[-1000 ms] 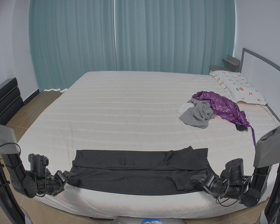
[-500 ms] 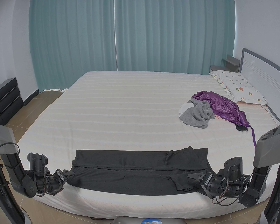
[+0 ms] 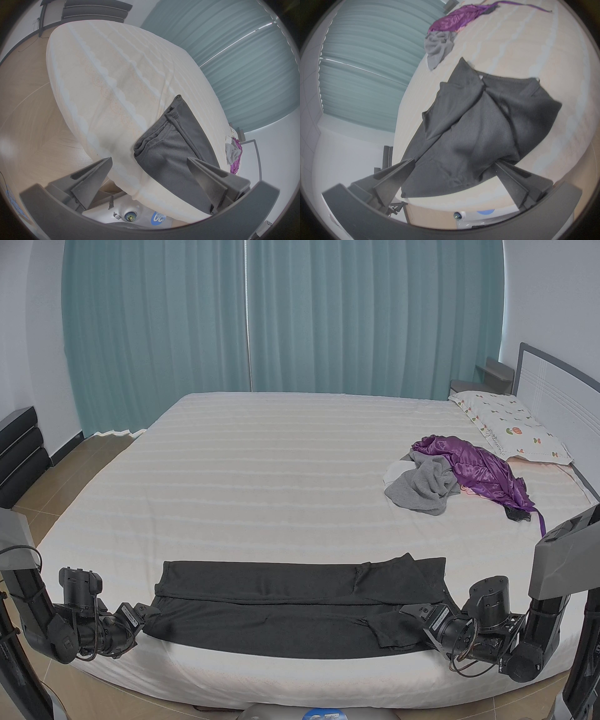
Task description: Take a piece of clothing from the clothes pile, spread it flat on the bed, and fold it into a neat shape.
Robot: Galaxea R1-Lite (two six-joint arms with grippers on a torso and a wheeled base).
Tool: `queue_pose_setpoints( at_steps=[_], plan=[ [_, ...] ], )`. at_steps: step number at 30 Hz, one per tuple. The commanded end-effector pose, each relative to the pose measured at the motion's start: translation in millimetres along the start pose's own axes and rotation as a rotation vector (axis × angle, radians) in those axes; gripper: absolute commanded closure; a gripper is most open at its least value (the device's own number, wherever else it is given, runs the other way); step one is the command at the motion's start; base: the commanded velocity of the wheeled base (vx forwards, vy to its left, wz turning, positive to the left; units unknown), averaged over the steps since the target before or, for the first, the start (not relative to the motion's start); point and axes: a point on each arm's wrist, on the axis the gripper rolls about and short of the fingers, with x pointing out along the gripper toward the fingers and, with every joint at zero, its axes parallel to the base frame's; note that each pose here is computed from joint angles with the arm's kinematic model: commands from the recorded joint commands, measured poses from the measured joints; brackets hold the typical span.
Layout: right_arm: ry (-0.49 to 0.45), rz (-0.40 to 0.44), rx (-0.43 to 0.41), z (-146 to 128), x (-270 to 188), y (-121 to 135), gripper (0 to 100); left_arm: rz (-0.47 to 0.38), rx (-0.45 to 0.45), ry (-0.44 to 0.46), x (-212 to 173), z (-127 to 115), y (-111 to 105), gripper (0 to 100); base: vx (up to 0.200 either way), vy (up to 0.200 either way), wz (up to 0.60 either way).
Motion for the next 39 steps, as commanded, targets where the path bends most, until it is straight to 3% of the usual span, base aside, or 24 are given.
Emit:
queue_pose_setpoints(
  at_steps=[1,17,22,29,31,33,39],
  plan=[
    [-0.021,-0.019,-0.018,-0.7,-0.5,-2.6,0,0.001,-0.001,-0.001,0.3,0.2,0.1,0,0.000,0.000,0.00],
    [-0.171,-0.138,-0.221,2.7,-16.7,-10.8,0,0.001,-0.015,-0.019,-0.9,4.9,1.8,0,0.000,0.000,0.00],
    [-0.209,-0.139,-0.253,8.0,-29.2,-8.4,0,0.000,-0.020,-0.026,-1.2,6.9,2.2,0,0.000,0.000,0.00],
    [-0.219,-0.040,-0.231,11.9,-34.8,5.5,0,-0.015,-0.017,-0.039,-3.9,8.9,-0.2,0,0.000,0.000,0.00],
    [-0.182,0.050,-0.177,14.4,-29.3,14.0,0,-0.037,-0.020,-0.034,-5.7,9.6,-2.1,0,0.000,0.000,0.00],
    [-0.150,0.085,-0.147,16.0,-23.1,16.8,0,-0.055,-0.024,-0.032,-7.5,10.4,-3.9,0,0.000,0.000,0.00],
    [-0.100,0.062,-0.088,21.1,5.6,6.5,0,-0.070,-0.029,-0.038,-7.4,13.2,-6.4,0,0.000,0.000,0.00]
  ],
)
